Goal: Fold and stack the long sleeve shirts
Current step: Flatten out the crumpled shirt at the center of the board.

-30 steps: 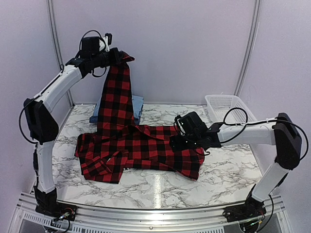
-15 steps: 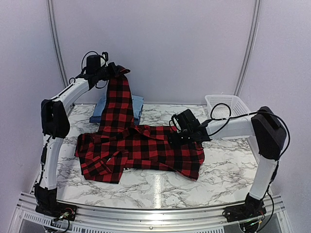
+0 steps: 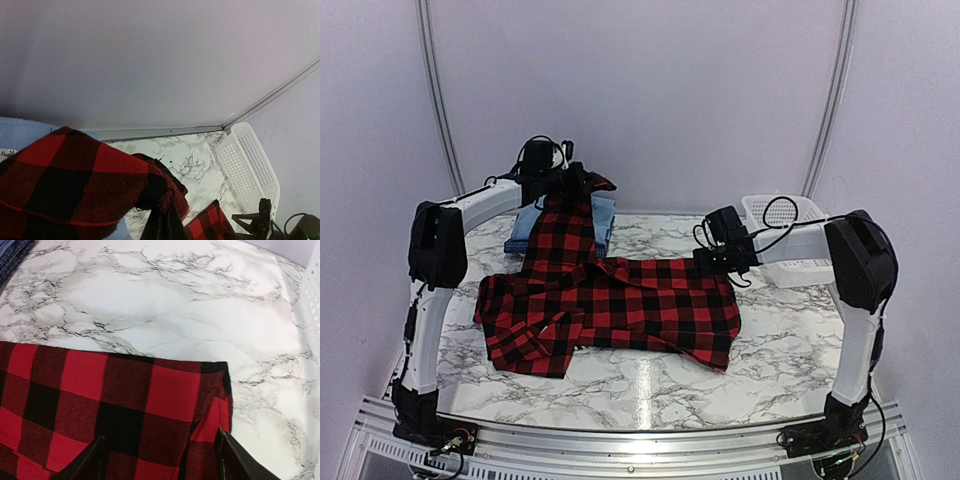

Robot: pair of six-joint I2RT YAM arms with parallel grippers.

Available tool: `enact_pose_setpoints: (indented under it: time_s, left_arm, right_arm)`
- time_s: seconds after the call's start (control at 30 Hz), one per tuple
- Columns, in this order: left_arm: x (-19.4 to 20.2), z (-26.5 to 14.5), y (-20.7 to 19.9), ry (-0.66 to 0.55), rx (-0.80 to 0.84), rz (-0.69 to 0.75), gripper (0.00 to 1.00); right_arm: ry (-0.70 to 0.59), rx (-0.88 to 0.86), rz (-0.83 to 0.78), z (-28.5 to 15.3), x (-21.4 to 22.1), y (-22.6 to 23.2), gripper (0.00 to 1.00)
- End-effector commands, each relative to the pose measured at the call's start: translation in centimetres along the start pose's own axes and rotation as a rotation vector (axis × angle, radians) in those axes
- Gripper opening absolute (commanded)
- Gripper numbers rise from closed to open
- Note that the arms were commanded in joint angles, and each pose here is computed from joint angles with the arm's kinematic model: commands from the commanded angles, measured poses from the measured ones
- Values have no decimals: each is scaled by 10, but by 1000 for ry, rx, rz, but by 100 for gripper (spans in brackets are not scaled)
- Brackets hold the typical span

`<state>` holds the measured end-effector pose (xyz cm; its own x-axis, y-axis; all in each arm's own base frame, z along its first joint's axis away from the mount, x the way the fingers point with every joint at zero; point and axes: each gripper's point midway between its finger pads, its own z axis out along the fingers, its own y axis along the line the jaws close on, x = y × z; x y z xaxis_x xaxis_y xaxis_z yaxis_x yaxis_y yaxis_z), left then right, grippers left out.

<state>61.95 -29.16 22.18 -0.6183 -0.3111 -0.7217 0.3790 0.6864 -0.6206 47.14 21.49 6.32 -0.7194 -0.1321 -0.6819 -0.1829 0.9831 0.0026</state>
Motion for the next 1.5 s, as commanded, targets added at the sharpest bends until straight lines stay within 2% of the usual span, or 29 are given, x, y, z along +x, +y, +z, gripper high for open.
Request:
enact_pose_setpoints:
  time_s: [0.0, 0.23, 0.33, 0.43, 0.53, 0.73, 0.8, 0.93, 1.17, 1.23, 1.47]
  left_arm:
    - [13, -13, -1, 56, -4, 3, 0]
    - [18, -59, -42, 19, -3, 72, 0]
    - [34, -74, -44, 40, -15, 63, 0]
    - [61, -79, -27, 89, -75, 41, 3]
    - [81, -85, -10, 128, -131, 18, 18]
    - [83, -110, -6, 122, -203, 15, 71]
    - [81, -121, -6, 111, -226, 23, 79]
    - [82, -146, 6, 96, -319, 4, 79]
    - [114, -212, 57, 69, -568, -61, 65]
    - [130, -228, 71, 85, -615, -75, 61]
    - [174, -250, 105, 168, -695, -128, 60]
  right_arm:
    - [4, -10, 25, -14, 2, -6, 68]
    - [21, -24, 36, -17, 9, -7, 67]
    - [24, -28, 40, -17, 9, -6, 67]
    - [35, -38, 46, -13, 8, -4, 67]
    - [56, -31, 65, -8, 10, -7, 63]
    - [94, -46, 107, -1, 24, -11, 55]
    - [99, -63, 121, 0, 28, -10, 52]
    - [110, -69, 133, 2, 33, -9, 47]
    - [130, -63, 163, 4, 42, -16, 40]
    - [132, -69, 170, 3, 46, -17, 39]
    - [143, -92, 185, 4, 51, -13, 38]
